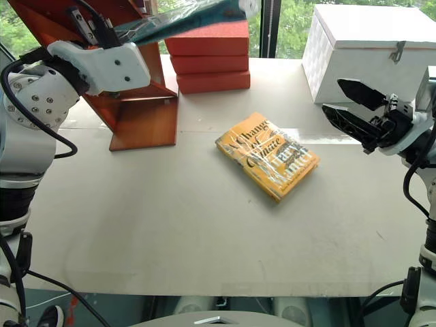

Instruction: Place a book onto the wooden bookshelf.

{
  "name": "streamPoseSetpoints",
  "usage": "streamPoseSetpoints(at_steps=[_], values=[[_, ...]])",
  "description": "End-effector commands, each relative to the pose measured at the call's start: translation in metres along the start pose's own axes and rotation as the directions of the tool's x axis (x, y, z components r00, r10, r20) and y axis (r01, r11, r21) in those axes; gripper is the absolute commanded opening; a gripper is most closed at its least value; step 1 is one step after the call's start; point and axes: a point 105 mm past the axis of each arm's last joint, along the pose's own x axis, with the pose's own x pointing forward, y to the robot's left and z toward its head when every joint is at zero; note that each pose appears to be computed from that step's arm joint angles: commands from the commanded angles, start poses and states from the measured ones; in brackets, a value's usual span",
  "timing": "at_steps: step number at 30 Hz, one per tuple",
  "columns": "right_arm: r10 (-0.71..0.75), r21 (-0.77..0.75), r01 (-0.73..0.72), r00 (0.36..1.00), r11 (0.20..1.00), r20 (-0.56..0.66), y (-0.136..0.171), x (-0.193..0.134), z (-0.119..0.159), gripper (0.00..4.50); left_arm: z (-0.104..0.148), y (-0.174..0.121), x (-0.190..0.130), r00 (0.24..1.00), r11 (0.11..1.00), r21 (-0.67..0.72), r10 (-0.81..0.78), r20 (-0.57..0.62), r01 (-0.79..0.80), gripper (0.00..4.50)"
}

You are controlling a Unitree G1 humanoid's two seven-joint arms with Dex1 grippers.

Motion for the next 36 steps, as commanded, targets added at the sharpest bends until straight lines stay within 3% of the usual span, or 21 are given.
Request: streamPoseSetpoints(at_steps=[1, 8, 20, 26, 30, 31, 36], values=[[0.022, 0.009, -0.022, 0.999, 1.0, 0.047, 0.0, 0.005, 0.01, 4.5, -0.025, 0.016, -0.014, 0.992, 0.996, 0.078, 0.043, -0.122, -0.033, 0.04], [0.021, 0.021, -0.022, 0.998, 1.0, 0.064, -0.005, 0.013, 0.007, 4.5, -0.055, 0.006, -0.031, 0.961, 0.997, 0.054, -0.035, -0.274, 0.052, 0.04], [0.023, 0.016, -0.024, 0.997, 1.0, 0.07, -0.009, 0.019, 0.004, 4.5, -0.083, -0.006, -0.051, 0.913, 0.987, 0.001, -0.146, -0.382, 0.158, 0.04], [0.018, 0.014, -0.019, 0.998, 1.0, 0.068, -0.011, 0.02, 0.002, 4.5, -0.09, -0.004, -0.059, 0.894, 0.989, -0.017, -0.141, -0.426, 0.147, 2.39], [0.015, 0.011, -0.016, 0.997, 1.0, 0.07, -0.013, 0.021, 0.001, 4.5, -0.095, -0.002, -0.065, 0.879, 0.991, -0.029, -0.13, -0.46, 0.131, 4.21], [0.015, 0.011, -0.016, 0.997, 1.0, 0.071, -0.014, 0.021, 0.001, 4.5, -0.095, -0.002, -0.066, 0.876, 0.991, -0.037, -0.131, -0.463, 0.128, 4.47], [0.011, 0.012, -0.012, 0.997, 1.0, 0.071, -0.016, 0.021, -0.001, 4.5, -0.092, 0.005, -0.07, 0.883, 0.998, -0.034, -0.062, -0.465, 0.053, 4.47]])
